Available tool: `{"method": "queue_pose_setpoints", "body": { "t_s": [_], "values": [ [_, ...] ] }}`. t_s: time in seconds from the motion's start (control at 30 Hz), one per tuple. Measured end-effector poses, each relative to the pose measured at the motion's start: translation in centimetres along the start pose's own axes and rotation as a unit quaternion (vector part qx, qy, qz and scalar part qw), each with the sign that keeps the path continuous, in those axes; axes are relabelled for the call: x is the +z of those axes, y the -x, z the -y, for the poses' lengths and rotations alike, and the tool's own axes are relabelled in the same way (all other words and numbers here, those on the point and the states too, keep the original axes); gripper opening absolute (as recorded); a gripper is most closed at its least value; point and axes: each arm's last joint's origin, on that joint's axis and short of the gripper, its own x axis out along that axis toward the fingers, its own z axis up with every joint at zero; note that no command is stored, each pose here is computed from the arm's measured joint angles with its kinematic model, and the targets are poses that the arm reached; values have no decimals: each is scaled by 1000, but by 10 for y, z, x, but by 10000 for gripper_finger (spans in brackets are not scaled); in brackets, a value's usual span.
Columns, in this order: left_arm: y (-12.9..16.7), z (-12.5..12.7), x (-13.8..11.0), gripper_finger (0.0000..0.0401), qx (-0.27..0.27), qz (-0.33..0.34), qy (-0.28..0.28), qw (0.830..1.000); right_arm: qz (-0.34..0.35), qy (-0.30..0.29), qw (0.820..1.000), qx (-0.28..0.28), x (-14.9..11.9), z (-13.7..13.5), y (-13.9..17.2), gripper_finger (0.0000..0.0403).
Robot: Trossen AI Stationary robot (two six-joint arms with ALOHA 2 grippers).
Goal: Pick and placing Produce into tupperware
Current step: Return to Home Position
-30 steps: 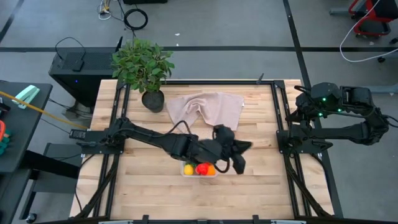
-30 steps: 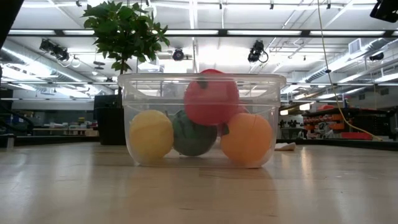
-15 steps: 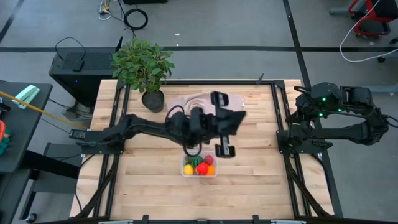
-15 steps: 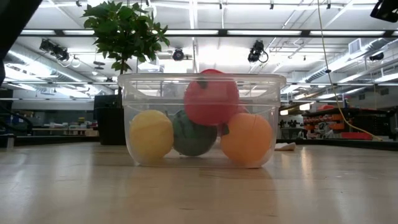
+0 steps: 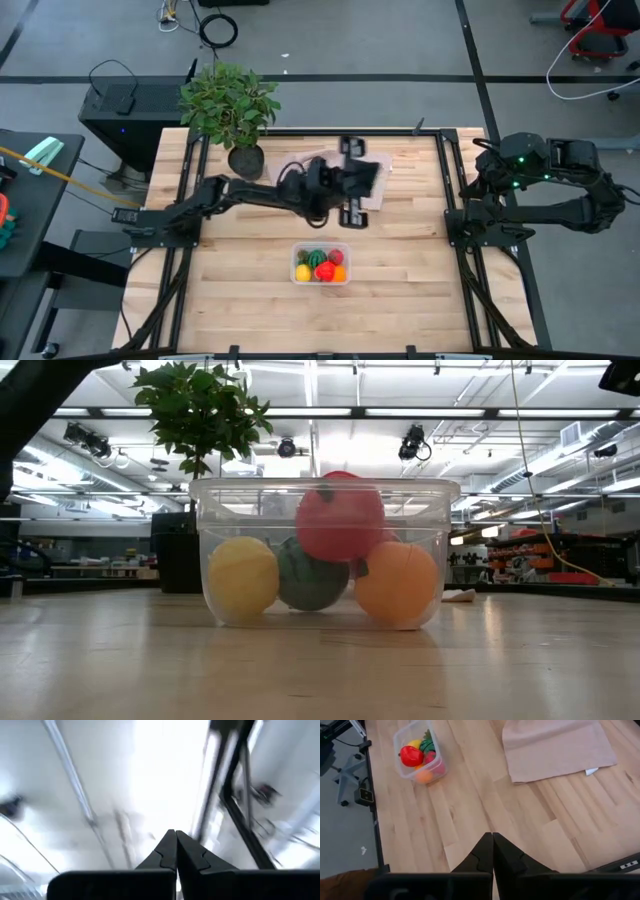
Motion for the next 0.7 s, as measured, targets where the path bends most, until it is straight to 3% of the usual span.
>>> {"method": "queue_pose_setpoints", "body": {
  "t_s": [0.03,0.13,0.43,0.57,0.7],
  "values": [
    [11,0,0,3,13,16,-11,1000,0,-2,1000,1,0,0,0,8],
    [28,0,-8,3,29,-29,-40,998,-1,-2,1000,1,0,0,0,7],
    [70,5,-16,3,40,-116,-42,992,-21,-6,1000,0,6,-1,-6,7],
    [87,1,4,2,70,-155,-49,984,-24,-7,1000,-2,8,-1,-7,8],
    [94,-2,42,2,75,-174,-65,980,-24,-7,1000,-4,8,-1,-7,7]
  ]
}}
